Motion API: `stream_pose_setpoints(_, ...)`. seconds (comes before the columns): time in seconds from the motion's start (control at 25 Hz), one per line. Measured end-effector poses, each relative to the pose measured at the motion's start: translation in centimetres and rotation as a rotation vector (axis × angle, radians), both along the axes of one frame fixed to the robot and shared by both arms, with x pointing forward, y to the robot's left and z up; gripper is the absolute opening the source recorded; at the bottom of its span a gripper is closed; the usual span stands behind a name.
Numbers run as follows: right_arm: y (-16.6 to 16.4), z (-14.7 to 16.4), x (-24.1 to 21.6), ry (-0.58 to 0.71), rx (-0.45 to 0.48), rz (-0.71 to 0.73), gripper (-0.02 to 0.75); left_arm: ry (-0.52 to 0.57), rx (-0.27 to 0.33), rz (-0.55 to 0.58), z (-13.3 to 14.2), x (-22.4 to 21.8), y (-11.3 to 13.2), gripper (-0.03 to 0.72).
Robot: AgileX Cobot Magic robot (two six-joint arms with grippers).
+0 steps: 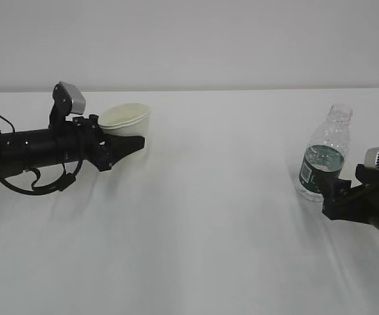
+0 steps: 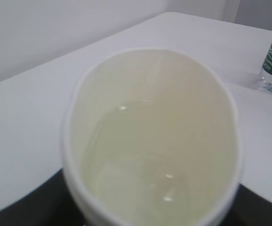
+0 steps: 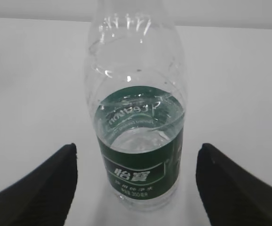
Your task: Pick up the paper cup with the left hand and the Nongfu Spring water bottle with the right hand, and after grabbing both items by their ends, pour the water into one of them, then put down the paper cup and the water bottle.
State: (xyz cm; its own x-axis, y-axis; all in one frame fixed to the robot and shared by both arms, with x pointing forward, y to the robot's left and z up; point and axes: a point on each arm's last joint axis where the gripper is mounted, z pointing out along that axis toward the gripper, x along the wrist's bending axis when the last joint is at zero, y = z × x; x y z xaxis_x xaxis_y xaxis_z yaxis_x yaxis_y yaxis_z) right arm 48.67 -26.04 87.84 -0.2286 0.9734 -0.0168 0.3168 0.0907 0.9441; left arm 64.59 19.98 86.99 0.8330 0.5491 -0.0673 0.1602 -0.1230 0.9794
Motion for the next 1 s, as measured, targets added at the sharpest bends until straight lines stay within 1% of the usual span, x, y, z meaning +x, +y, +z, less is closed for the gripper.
stream_pose_setpoints(0.2, 0.0, 0.0, 0.0, 0.001, 0.006, -0.002, 0.59, -0.004, 0.003, 0.021, 0.0, 0.2, 0.9, 0.439)
stream_pose_setpoints(0.44, 0.0, 0.0, 0.0, 0.0, 0.0, 0.0, 0.589, -0.016, 0.029, 0.034, -0.1, 0.3, 1.2, 0.438)
stream_pose_setpoints(0.72, 0.0, 0.0, 0.0, 0.0, 0.0, 0.0, 0.589, -0.019, 0.021, 0.056, -0.1, 0.5, 1.3, 0.438)
stream_pose_setpoints(0.76, 0.0, 0.0, 0.0, 0.0, 0.0, 0.0, 0.589, -0.023, 0.012, 0.055, -0.1, 0.5, 1.3, 0.438)
stream_pose_setpoints(0.88, 0.0, 0.0, 0.0, 0.001, 0.006, -0.002, 0.589, -0.011, -0.006, 0.061, -0.7, 0.5, 1.3, 0.438)
stream_pose_setpoints(1.0, 0.0, 0.0, 0.0, 0.001, 0.006, -0.002, 0.589, -0.001, -0.007, 0.066, -1.2, 0.4, 1.3, 0.438)
